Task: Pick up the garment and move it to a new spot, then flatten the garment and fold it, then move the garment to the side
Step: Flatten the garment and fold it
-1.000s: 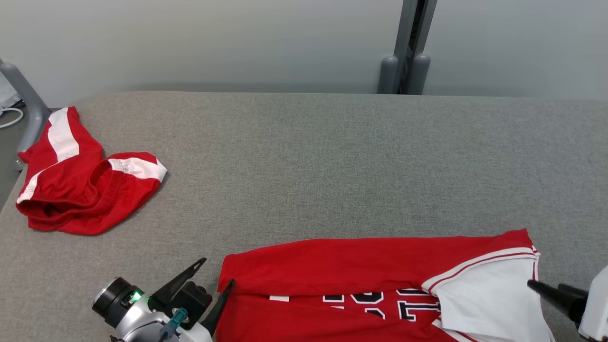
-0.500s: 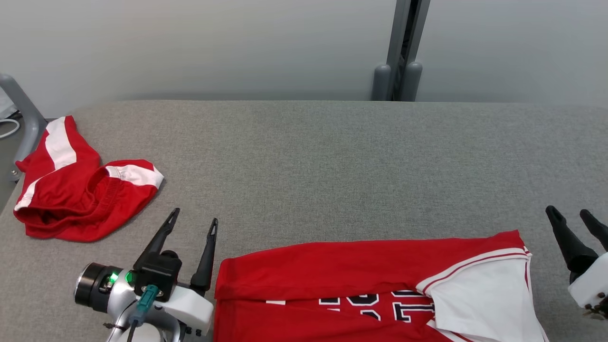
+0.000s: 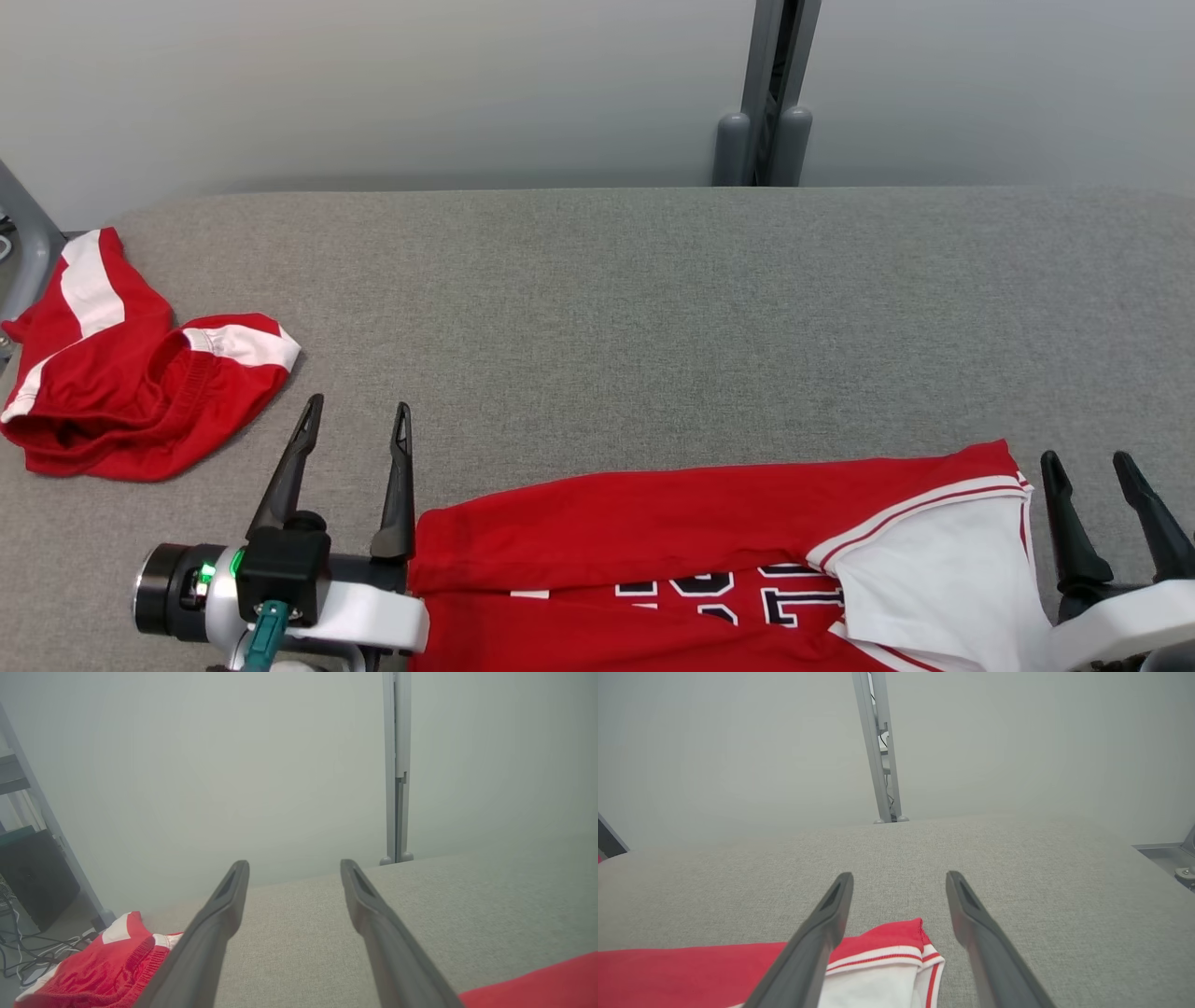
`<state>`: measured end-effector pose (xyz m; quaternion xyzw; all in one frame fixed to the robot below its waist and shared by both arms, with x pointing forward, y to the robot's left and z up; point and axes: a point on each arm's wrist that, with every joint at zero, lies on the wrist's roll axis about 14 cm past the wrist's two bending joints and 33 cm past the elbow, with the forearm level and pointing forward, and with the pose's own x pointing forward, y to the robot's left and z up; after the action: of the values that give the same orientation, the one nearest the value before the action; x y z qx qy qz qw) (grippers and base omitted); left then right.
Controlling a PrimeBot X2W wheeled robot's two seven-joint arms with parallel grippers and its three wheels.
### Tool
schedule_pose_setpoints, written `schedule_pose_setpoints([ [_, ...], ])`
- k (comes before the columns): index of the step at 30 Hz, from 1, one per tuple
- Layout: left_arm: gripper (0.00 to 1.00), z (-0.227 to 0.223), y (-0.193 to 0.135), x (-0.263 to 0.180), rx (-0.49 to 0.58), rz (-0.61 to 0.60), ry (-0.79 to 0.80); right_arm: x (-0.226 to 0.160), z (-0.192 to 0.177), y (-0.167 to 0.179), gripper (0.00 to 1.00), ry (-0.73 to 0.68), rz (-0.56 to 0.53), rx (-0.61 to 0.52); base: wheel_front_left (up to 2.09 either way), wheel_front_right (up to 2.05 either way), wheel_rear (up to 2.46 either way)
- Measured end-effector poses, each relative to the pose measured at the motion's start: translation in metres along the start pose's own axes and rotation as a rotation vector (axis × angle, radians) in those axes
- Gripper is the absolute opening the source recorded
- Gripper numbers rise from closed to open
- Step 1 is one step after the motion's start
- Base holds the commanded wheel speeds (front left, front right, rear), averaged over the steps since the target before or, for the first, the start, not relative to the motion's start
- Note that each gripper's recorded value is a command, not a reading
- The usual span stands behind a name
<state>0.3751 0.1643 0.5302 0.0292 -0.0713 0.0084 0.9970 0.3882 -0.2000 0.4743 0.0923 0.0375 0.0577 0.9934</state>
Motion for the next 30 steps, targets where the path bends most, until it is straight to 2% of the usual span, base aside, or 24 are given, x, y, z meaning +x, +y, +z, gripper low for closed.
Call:
schedule_pose_setpoints([
  [6, 1.00, -0.014, -0.008, -0.012, -0.002, -0.028, 0.041, -0.010, -0.031, -0.008, 1.00, 0.063, -0.051, 0.033, 0.00, 0.00, 0.00],
  [17, 1.00, -0.018, -0.006, -0.015, -0.004, -0.032, 0.052, -0.037, -0.096, -0.009, 1.00, 0.300, -0.094, 0.151, 0.00, 0.00, 0.00],
  [30, 1.00, -0.027, 0.007, -0.020, 0.020, -0.011, 0.079, -0.043, -0.118, -0.005, 1.00, 0.412, -0.091, 0.223, 0.00, 0.00, 0.00],
])
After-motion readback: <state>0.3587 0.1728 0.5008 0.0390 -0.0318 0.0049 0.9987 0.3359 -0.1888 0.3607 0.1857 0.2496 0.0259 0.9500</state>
